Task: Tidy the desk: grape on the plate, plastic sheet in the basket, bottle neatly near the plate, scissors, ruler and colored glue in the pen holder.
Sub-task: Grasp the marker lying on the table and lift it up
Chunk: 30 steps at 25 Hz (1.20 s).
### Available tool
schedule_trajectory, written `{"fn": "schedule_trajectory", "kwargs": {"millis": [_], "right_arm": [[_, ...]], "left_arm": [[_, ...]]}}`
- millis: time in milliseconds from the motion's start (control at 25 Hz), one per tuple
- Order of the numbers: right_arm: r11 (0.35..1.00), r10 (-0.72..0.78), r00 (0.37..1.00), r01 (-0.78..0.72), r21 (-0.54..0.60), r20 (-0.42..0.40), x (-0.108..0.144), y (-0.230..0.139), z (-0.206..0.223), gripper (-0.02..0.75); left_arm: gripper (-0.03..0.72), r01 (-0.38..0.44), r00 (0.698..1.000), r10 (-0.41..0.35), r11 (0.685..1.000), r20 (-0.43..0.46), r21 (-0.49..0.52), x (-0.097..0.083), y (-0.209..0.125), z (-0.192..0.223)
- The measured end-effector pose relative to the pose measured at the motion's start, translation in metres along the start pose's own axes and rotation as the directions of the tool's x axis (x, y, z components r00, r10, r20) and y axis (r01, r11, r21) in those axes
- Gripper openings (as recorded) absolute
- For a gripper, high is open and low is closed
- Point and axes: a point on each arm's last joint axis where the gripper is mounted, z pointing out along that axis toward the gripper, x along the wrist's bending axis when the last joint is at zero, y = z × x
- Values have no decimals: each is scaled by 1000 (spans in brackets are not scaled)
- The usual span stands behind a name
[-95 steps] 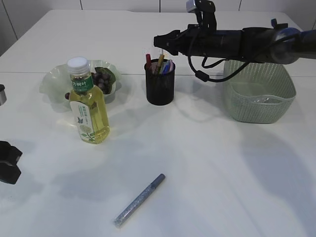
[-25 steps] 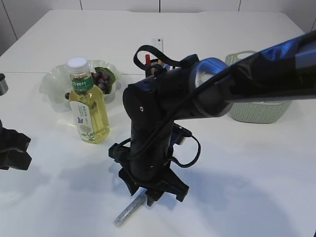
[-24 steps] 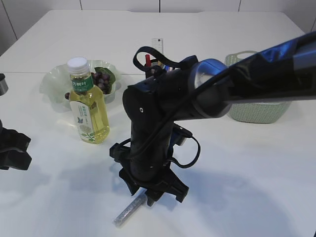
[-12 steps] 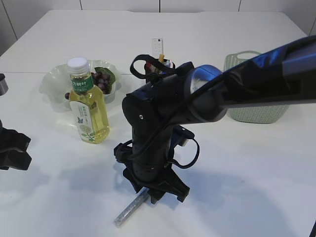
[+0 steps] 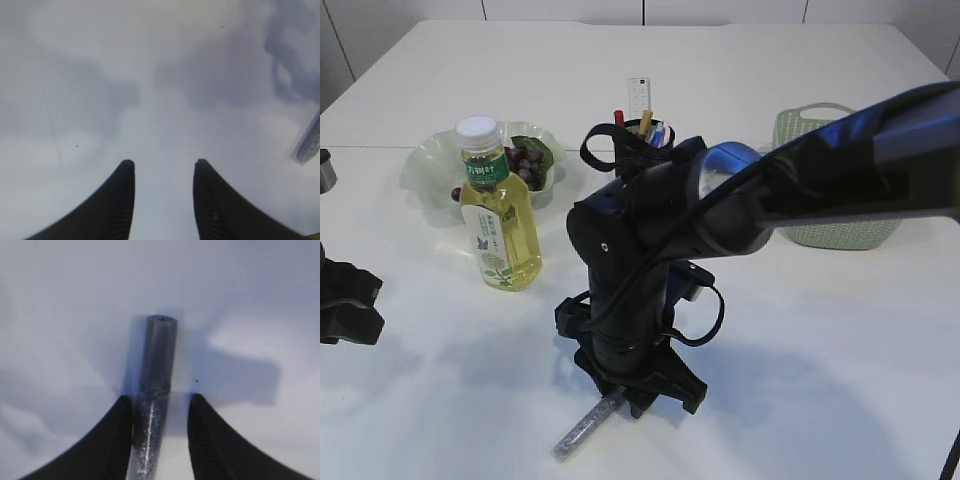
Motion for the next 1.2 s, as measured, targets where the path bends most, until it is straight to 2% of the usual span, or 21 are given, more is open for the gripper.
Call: {"fn": "schedule_trajectory", "kwargs": {"millis": [160,240,520,760,960,1200], "right_arm": [[1000,0,1000,0,4,24,-2,0,1,181],[1000,-6,1000,6,3,27,-2,0,1,138],[997,-82,996,82,3,19,-2,0,-3,123],[974,-213,974,206,-93,-71,-1,29,-43,123],[907,-410,885,372,-197,-218,7,67,-82,123],[791,-609,710,517,-327,-353,10,122,-121,123]], "left_arm": [[289,0,1000,0,1000,0,0,0,0,0],[289,0,1000,0,1000,0,0,0,0,0],[289,2,1000,-2,1000,1,0,0,0,0],[289,2,1000,-2,1000,1,0,0,0,0],[289,2,1000,-2,1000,1,0,0,0,0],[289,2,1000,-2,1000,1,5,0,0,0]]}}
